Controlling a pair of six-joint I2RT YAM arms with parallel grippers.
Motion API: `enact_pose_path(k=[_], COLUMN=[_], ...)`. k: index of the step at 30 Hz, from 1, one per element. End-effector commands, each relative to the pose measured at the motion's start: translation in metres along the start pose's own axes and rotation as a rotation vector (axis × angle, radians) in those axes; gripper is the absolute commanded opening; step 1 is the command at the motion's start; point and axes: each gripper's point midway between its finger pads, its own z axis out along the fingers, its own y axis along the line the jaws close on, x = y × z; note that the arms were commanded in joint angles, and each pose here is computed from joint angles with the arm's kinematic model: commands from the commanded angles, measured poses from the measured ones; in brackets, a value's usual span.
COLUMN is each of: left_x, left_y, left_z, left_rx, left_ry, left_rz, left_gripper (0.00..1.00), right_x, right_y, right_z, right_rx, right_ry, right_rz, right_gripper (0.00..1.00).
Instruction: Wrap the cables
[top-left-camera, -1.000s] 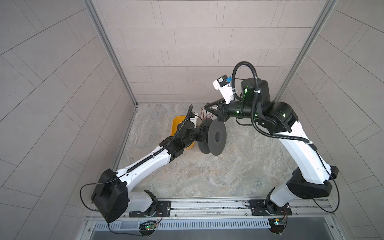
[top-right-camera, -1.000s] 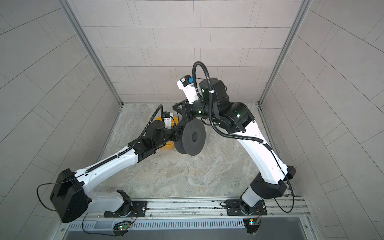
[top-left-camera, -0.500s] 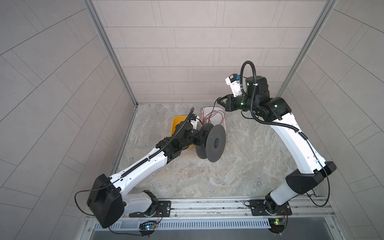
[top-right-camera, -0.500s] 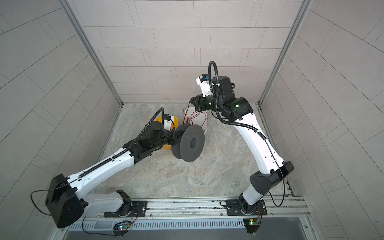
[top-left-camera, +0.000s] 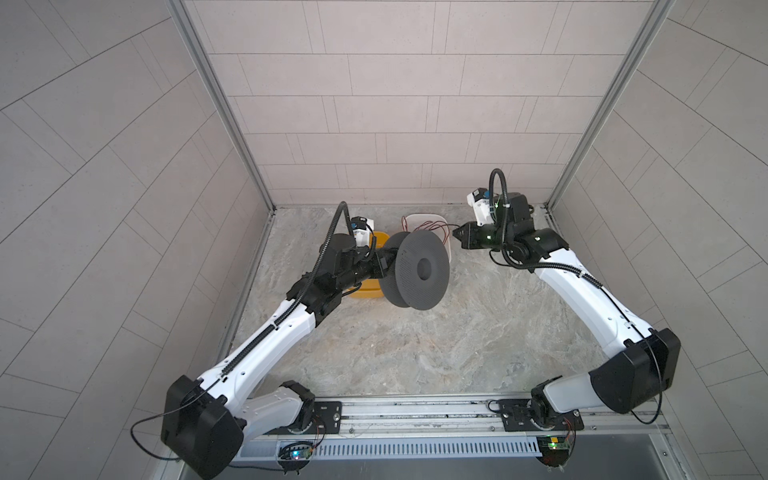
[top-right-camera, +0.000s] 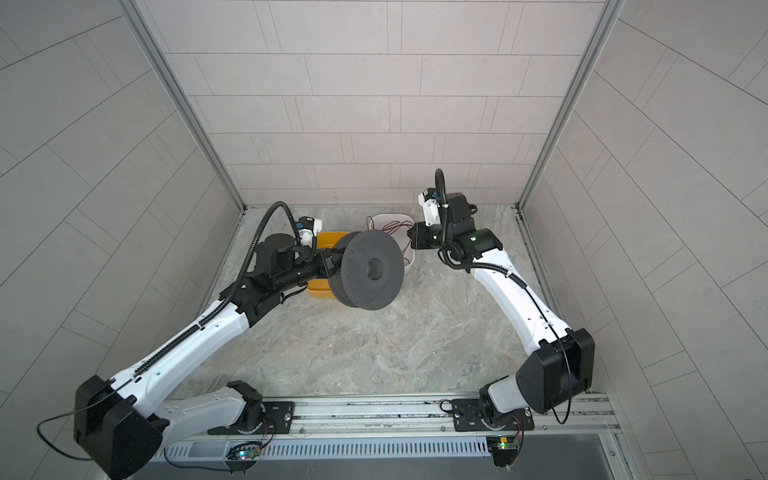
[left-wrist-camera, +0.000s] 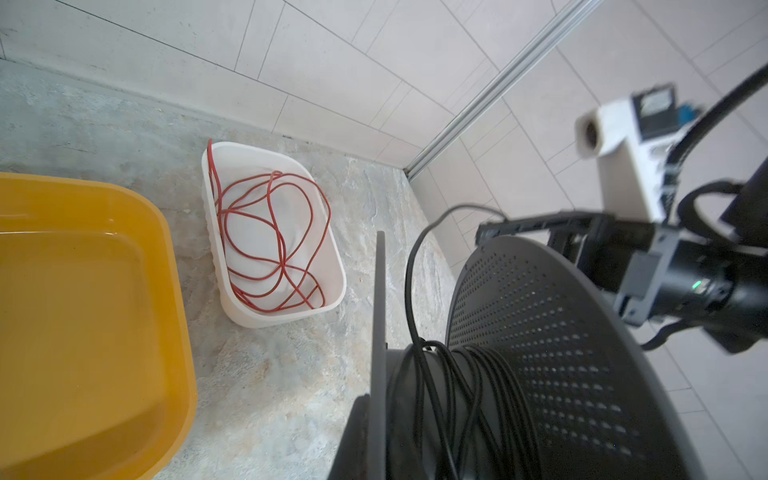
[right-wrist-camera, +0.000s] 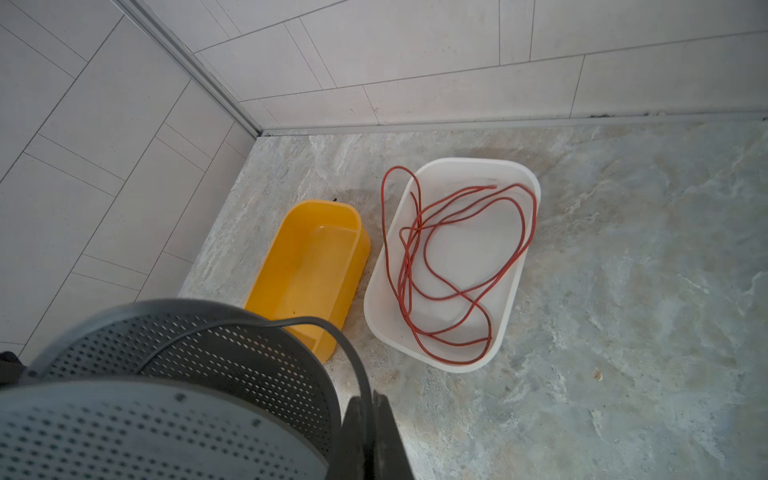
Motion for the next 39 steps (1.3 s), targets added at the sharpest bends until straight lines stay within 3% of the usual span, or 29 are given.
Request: enact_pose_path(k=[1, 9, 17, 29, 39], left_x=[-0.032, -0.052, -0.039, -0.016, 0.009], left_y=[-0.031, -0.015, 0.008, 0.03, 0.04], left_z=[-0.012, -0.001, 0.03, 0.058, 0.069], left_rx=[0.14, 0.195, 0.244, 0.323, 0.27], left_ry=[-0.109, -0.208, -0.22, -0.247, -0.231], left_rz=[-0.062, -0.257, -0.41, -0.475, -0.448], left_gripper=[0.0, 0.0, 0.0, 0.0, 0.0], right_x=[-0.006, 0.054, 0.086, 0.119, 0.135], right_y=[0.002, -0.006, 0.008, 0.011, 0.015], right_z=[-0.014, -0.005, -0.009, -0.016, -0.024], right_rx=[-0.016, -0.033, -0.096, -0.129, -0.16], right_ry=[-0.1, -0.042, -0.057, -0.023, 0.023], right_rz=[-0.005, 0.018, 0.032, 0.043, 0.032], right_gripper=[0.0, 0.0, 0.0, 0.0, 0.0])
